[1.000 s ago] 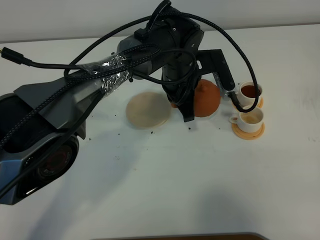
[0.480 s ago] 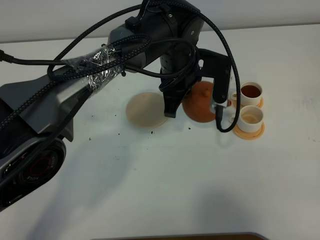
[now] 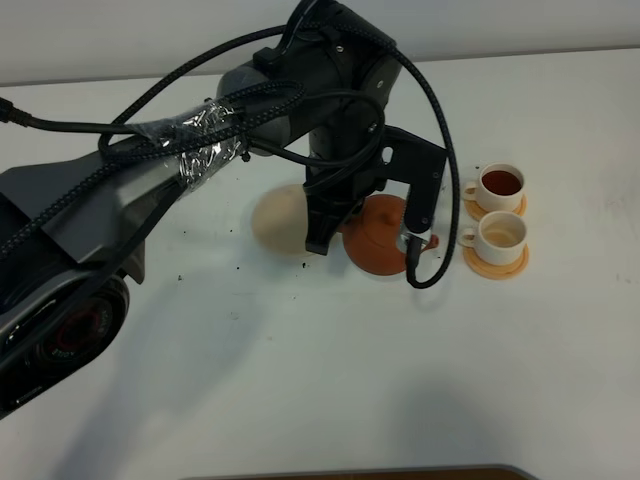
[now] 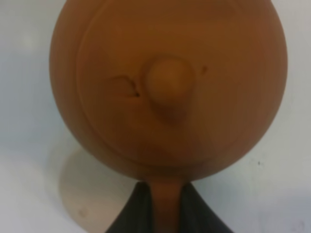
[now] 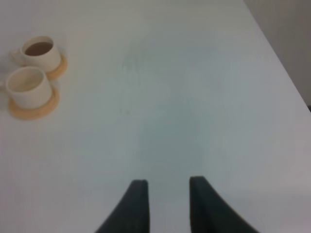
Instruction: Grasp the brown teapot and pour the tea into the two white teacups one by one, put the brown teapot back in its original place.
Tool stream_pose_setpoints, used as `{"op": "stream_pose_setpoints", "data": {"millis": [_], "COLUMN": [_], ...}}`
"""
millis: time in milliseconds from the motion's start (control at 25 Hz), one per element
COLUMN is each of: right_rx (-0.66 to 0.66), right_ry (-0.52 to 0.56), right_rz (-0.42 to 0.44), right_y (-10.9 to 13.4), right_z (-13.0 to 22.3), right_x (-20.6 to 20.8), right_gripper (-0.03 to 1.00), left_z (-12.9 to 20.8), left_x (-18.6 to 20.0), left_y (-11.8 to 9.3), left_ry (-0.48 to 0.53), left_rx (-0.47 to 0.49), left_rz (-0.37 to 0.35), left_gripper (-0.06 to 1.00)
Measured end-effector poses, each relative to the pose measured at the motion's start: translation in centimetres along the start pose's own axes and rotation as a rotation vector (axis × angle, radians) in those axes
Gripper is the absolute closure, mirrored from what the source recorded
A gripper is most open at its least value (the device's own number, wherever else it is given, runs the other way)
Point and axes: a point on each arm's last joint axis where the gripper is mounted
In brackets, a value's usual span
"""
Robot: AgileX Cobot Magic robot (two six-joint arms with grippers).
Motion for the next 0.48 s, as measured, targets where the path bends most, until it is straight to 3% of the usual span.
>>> {"op": "stream_pose_setpoints", "data": {"millis": [200,480], "right_rx": [0.0,0.0], "right_ry": [0.0,0.0], "right_rz": [0.0,0.0], "right_y": [0.0,0.0], "right_z": [0.0,0.0], "right_x": [0.0,0.0], "right_gripper": [0.73,0.73], "left_z": [0.5,-0.5], "left_x": [-0.7,-0.4], "left_y": [1.7,2.9], "left_ry": [-0.059,-0.135], "left_rx": [-0.022,-0.18], "left_rz": [-0.132,-0.291], "left_gripper": [0.8,0.8]}}
Point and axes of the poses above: a point on each arm's last joint axis where the gripper is mounted, x pointing back along that axis away from the gripper, y along the wrist's bending axis when the last joint is at zero, z = x × y, and after that the axes turned 8 degrees about x, right-handed
